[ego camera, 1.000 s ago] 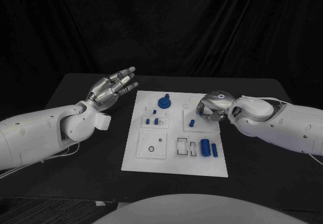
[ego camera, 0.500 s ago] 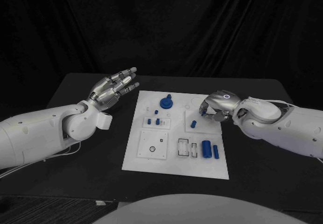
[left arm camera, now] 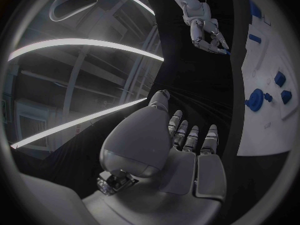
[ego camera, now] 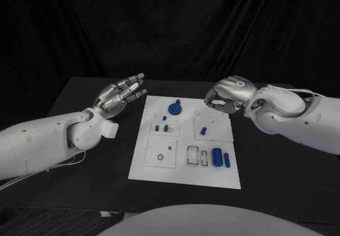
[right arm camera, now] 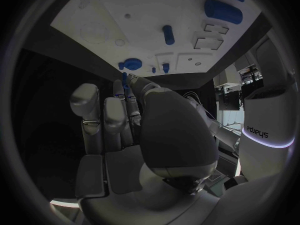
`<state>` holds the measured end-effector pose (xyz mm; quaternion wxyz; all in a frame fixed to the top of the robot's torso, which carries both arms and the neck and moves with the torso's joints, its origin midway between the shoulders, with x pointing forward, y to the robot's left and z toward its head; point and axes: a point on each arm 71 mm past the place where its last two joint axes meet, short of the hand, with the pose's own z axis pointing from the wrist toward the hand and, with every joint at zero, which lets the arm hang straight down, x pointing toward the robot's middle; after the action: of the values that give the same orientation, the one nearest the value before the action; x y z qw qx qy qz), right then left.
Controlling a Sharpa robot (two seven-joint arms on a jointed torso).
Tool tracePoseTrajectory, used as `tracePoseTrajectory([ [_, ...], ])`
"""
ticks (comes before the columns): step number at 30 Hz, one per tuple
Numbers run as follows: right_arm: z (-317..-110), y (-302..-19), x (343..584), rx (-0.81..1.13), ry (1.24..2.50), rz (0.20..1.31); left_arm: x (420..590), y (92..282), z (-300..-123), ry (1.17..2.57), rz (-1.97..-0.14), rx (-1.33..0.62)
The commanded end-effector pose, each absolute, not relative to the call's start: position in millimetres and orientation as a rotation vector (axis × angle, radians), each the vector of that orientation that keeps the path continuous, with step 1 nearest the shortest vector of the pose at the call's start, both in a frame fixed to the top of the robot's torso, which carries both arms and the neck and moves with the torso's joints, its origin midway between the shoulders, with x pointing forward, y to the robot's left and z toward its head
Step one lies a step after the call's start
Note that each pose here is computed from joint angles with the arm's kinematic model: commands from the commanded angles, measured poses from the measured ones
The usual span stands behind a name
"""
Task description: Assemble the parts on the task board
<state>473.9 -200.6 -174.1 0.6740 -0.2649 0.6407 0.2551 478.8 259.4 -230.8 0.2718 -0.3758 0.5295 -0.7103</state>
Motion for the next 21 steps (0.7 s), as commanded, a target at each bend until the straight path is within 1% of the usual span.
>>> tracePoseTrajectory([
  [1,-173,-187,469,-0.611,1.476,0.587,477.4,257.9,-231.3,1.404,-1.948,-1.011],
  [5,-178,-168,462,-0.65,1.516,0.621,476.4,258.2,-233.0,1.408,-1.947,-1.016],
  [11,-190,-141,452,-0.701,1.563,0.675,475.2,258.5,-234.2,1.41,-1.946,-1.02],
  [21,-210,-97,435,-0.751,1.578,0.781,473.6,259.8,-234.7,1.411,-1.945,-1.023],
])
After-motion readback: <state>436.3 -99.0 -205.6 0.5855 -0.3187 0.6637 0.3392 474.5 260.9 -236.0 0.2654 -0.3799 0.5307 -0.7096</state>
